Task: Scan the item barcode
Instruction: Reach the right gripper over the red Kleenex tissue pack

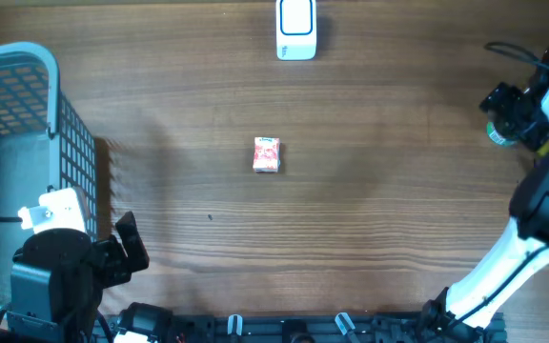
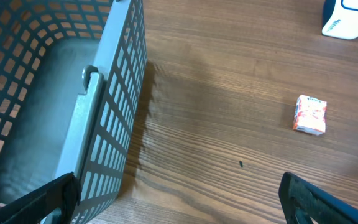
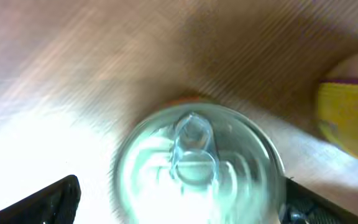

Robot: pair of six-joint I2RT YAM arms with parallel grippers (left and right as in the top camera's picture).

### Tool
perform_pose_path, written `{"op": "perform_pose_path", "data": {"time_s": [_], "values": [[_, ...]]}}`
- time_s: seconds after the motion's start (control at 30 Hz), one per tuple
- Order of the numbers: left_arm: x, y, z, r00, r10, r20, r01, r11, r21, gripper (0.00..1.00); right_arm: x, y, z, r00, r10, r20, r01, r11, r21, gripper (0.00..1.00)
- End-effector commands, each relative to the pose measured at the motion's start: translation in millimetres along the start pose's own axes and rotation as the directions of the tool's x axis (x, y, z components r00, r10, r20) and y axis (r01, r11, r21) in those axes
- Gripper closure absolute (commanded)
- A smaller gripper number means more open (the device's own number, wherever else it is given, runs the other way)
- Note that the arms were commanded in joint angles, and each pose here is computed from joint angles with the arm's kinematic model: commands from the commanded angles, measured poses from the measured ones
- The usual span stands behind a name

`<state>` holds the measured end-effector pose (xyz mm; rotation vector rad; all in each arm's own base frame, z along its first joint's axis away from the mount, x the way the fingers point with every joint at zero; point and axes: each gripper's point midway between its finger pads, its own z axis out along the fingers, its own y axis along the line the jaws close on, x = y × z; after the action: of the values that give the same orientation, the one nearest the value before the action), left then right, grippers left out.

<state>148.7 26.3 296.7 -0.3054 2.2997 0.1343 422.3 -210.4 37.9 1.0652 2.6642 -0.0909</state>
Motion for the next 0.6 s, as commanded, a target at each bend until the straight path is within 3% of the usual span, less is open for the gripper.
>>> {"op": "perform_pose_path", "data": {"time_s": [0.0,0.1,0.17,0.2,0.27,0.4,0.47,0.5,0.53,0.57], "values": [[0,-1,0,1.0,-0.013,-0.002,0.013,1.0,0.005,0.0,-19,42,-117,0.973,-0.062,0.221,0.082,0.993,-0.084,0.0],[0,-1,0,0.999,-0.047,-0.003,0.047,0.999,0.005,0.0,22,83,-190,0.95,-0.128,0.285,0.161,0.982,-0.097,0.0],[0,-1,0,0.998,-0.057,-0.003,0.058,0.998,0.005,0.0,82,142,-219,0.91,-0.309,0.276,0.362,0.917,-0.168,0.0],[1,-1,0,0.998,-0.057,-0.003,0.057,0.998,0.005,0.0,119,175,-224,0.852,-0.458,0.255,0.514,0.824,-0.237,0.0],[1,-1,0,0.998,-0.057,-0.005,0.057,0.998,0.008,0.0,206,224,-217,0.536,-0.804,0.259,0.839,0.471,-0.273,0.0],[2,-3,0,0.998,-0.06,-0.013,0.06,0.998,0.017,0.0,309,252,-191,0.309,-0.94,0.144,0.897,0.238,-0.372,0.0],[3,-4,0,0.998,-0.059,-0.015,0.059,0.998,0.02,0.0,342,259,-173,0.011,-0.984,0.18,0.934,-0.054,-0.352,0.01],[3,-4,0,0.998,-0.059,-0.015,0.06,0.998,0.02,0.0,351,259,-164,-0.093,-0.978,0.189,0.926,-0.155,-0.345,0.04],[4,-3,0,0.998,-0.057,-0.02,0.058,0.998,0.018,0.0,360,262,-149,-0.164,-0.968,0.189,0.909,-0.223,-0.353,0.03],[5,-3,0,0.998,-0.056,-0.023,0.057,0.998,0.017,0.0,367,264,-137,-0.171,-0.969,0.179,0.896,-0.228,-0.382,0.0]]}}
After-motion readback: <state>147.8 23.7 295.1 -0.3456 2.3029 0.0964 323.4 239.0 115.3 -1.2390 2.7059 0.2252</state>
